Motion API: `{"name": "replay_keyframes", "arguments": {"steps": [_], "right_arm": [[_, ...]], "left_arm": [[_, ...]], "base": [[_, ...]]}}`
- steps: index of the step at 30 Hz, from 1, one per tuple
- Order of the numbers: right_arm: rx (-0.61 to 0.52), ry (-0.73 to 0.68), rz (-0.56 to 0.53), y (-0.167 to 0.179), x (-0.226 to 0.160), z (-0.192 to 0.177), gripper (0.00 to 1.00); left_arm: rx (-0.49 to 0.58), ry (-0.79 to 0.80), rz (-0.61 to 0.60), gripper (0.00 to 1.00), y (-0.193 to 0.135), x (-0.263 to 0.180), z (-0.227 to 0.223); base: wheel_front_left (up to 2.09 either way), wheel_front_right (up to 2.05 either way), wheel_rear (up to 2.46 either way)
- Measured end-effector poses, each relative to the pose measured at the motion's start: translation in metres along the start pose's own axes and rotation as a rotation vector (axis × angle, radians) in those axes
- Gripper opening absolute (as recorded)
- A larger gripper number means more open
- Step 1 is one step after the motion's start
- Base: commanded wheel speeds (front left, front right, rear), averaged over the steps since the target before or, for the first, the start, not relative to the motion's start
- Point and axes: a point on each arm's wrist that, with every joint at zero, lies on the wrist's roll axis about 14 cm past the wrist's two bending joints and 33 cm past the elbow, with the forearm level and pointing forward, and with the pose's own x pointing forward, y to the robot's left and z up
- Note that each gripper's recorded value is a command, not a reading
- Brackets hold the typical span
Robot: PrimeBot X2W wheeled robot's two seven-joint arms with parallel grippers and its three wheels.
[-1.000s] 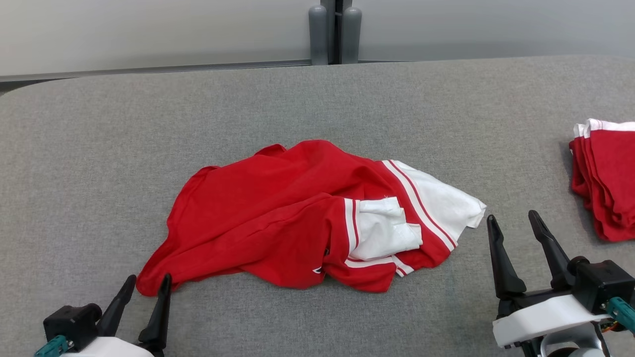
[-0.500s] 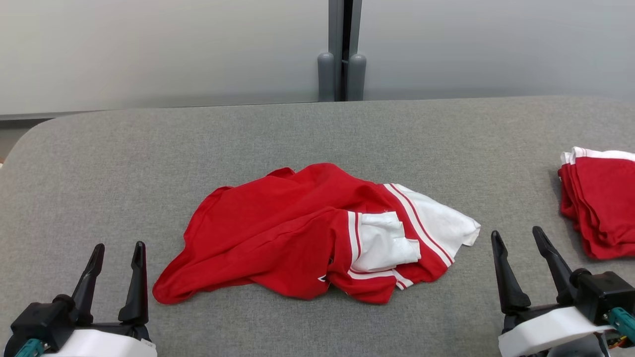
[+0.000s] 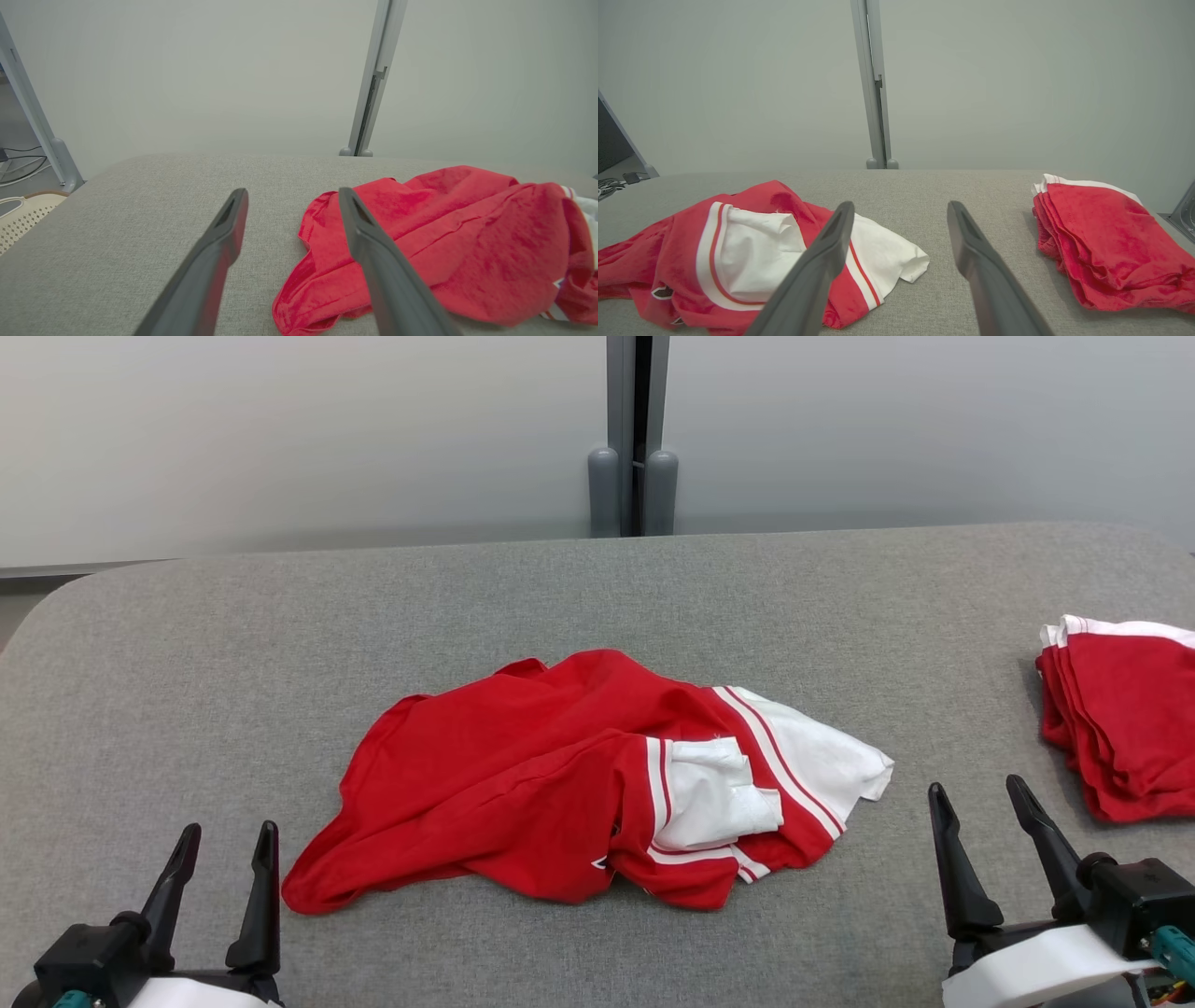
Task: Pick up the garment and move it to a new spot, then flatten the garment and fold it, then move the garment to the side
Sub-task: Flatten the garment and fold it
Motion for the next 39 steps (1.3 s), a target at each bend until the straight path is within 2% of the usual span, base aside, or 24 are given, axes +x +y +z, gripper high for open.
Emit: {"name": "replay_keyframes", "arguments": {"steps": [10, 20, 26, 27, 28, 29, 32, 39], "right_arm": [[0.003, 0.011, 0.004, 0.001, 0.003, -0.003, 1.00], [0.011, 0.034, 0.015, 0.003, 0.015, -0.012, 1.00], [0.014, 0.055, -0.005, -0.004, 0.015, -0.020, 1.00], [0.014, 0.057, -0.008, -0.005, 0.015, -0.021, 1.00], [0.014, 0.060, -0.011, -0.006, 0.015, -0.022, 1.00], [0.014, 0.063, -0.012, -0.006, 0.015, -0.022, 1.00], [0.014, 0.067, -0.016, -0.008, 0.016, -0.024, 1.00], [0.009, 0.091, 0.001, -0.002, 0.018, -0.031, 1.00]], "left_arm": [[0.005, 0.049, 0.002, 1.00, 0.003, 0.000, -0.011], [-0.065, 0.376, 0.001, 1.00, 0.014, 0.000, -0.096], [-0.091, 0.455, -0.009, 1.00, 0.014, 0.004, -0.122], [-0.092, 0.463, -0.011, 0.86, 0.014, 0.004, -0.124], [-0.091, 0.474, -0.020, 0.47, 0.012, 0.004, -0.127], [-0.089, 0.481, -0.022, 0.30, 0.012, 0.005, -0.129], [-0.084, 0.498, -0.042, 0.00, 0.010, 0.007, -0.133], [-0.067, 0.509, -0.065, 0.00, 0.007, 0.009, -0.137]], "base": [[0.00, 0.00, 0.00], [0.00, 0.00, 0.00], [0.00, 0.00, 0.00], [0.00, 0.00, 0.00], [0.00, 0.00, 0.00], [0.00, 0.00, 0.00], [0.00, 0.00, 0.00], [0.00, 0.00, 0.00]]}}
